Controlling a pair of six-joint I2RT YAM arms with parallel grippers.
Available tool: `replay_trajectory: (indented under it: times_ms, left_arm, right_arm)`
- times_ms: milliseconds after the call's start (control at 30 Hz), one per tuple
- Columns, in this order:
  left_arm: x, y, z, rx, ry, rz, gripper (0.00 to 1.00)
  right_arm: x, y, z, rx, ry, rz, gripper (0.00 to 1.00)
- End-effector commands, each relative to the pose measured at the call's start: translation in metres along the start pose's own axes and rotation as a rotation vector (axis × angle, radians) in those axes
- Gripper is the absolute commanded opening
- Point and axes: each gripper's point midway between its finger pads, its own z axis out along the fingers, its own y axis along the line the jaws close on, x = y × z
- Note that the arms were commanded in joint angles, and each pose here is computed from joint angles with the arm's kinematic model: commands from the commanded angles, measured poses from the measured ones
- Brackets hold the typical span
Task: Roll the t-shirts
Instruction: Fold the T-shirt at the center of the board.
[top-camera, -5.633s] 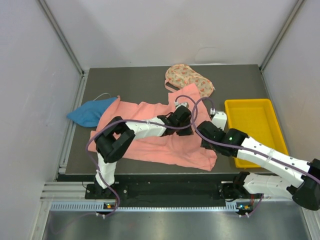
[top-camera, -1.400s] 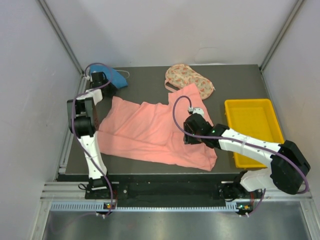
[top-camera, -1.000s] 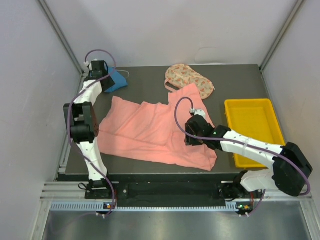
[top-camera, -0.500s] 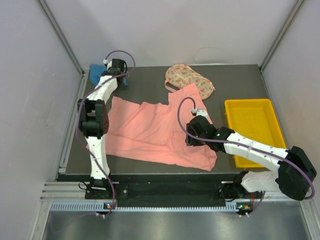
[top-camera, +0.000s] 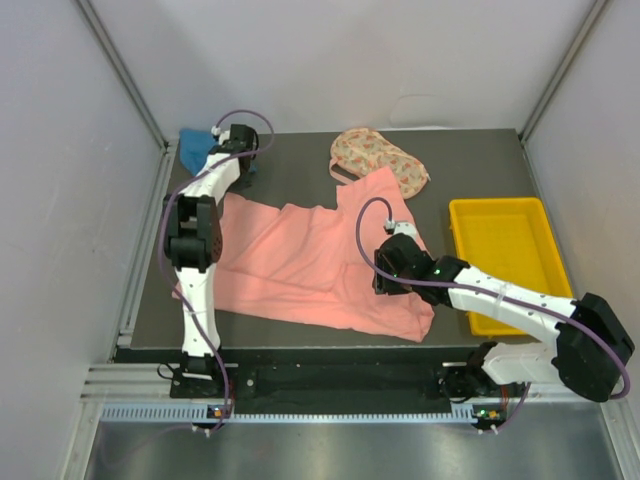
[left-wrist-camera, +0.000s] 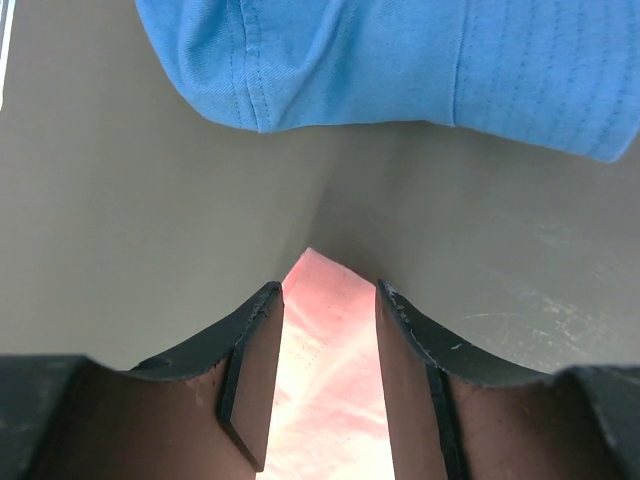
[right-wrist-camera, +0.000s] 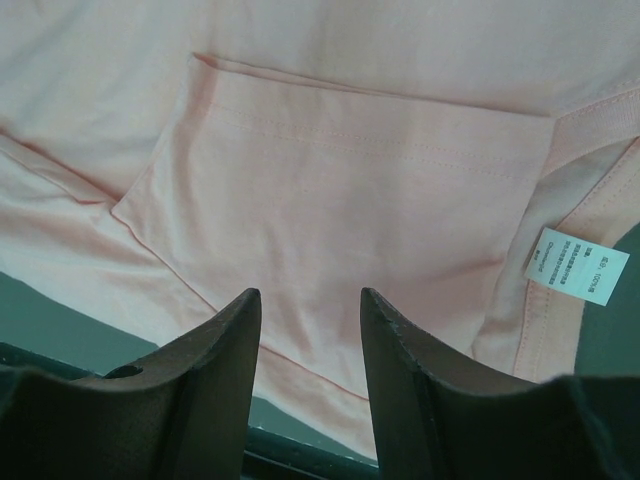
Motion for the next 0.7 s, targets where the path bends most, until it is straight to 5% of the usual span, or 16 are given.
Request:
replay_trajectory:
  times_ms: [0, 233, 533, 667]
  left_arm:
    - [-0.004, 0.004, 0.005, -0.045, -0.011, 0.002, 0.48]
    - [0.003, 0.002, 0.012, -0.044, 0.003, 0.004, 0.46]
    - [-0.028, 0.015, 0.002, -0.06, -0.082, -0.044, 0.02]
    - [-0.043, 0.019, -0.001, -0.051, -0.113, -0.07, 0.02]
  right_arm:
    - [-0.009, 0.002, -0.004, -0.018, -0.04, 0.028, 0.45]
    - [-0.009, 0.001, -0.003, -0.01, -0.037, 0.025, 0.45]
    - [-0.017, -0.001, -0.005, 0.012, -0.059, 0.016, 0.45]
    - [-0.025, -0.012, -0.003, 0.09, -0.074, 0.015, 0.47]
